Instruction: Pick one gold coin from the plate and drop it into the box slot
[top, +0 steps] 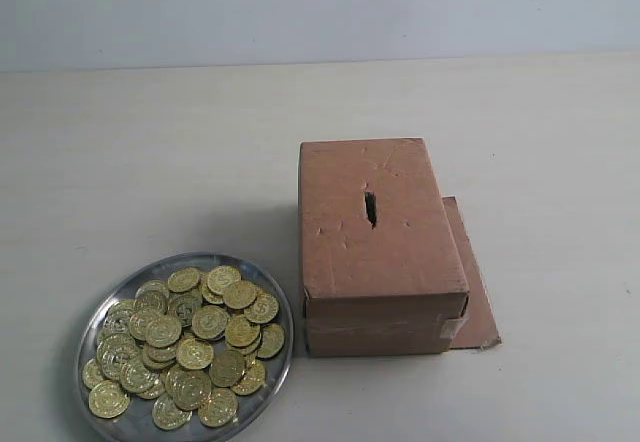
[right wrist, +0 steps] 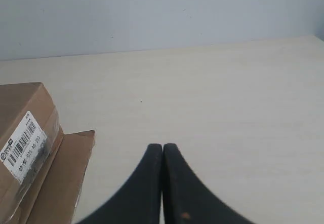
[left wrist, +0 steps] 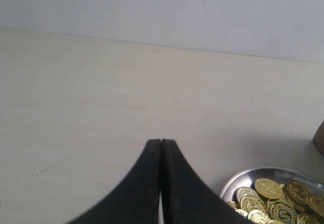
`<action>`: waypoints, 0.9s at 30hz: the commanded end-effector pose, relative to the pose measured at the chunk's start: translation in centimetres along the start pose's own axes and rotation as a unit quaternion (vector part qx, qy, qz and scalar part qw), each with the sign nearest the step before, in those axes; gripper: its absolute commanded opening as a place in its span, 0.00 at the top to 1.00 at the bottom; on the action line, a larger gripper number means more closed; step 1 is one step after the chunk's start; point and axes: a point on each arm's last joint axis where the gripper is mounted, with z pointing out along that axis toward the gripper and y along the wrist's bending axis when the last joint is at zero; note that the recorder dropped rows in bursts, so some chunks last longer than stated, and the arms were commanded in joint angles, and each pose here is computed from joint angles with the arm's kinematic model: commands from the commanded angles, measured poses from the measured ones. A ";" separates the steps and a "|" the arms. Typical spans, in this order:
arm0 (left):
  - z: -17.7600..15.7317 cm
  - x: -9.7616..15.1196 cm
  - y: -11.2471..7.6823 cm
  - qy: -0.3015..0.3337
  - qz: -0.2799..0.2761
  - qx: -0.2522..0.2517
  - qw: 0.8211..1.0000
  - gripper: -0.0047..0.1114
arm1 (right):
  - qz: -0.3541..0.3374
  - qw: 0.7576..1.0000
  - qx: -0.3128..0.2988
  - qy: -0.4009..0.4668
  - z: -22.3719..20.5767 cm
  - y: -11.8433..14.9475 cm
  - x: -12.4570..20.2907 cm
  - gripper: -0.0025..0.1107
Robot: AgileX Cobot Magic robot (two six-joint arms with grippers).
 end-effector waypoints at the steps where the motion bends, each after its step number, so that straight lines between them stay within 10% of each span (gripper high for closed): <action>1: 0.0 0.0 0.0 -0.004 0.000 -0.002 1.000 0.96 | 0.000 1.000 0.001 -0.009 0.0 0.0 0.0 0.98; 10: 0.0 0.0 0.1 -0.006 0.019 -0.004 1.000 0.96 | 0.000 1.000 0.001 -0.010 0.0 0.0 -0.1 0.98; 13: 0.0 -0.1 -0.4 -0.011 -0.062 0.023 0.998 0.96 | -0.122 0.991 0.023 -0.040 0.0 -0.3 -0.6 0.98; 18: -0.2 -1.3 -0.8 -0.067 -0.212 0.058 0.973 0.96 | 0.139 0.972 -0.032 -0.189 -0.7 0.1 -3.3 0.98; 27: -0.3 -1.9 -0.6 -0.099 -0.256 0.061 0.960 0.96 | 0.198 0.957 -0.040 -0.206 -0.8 0.0 -3.6 0.98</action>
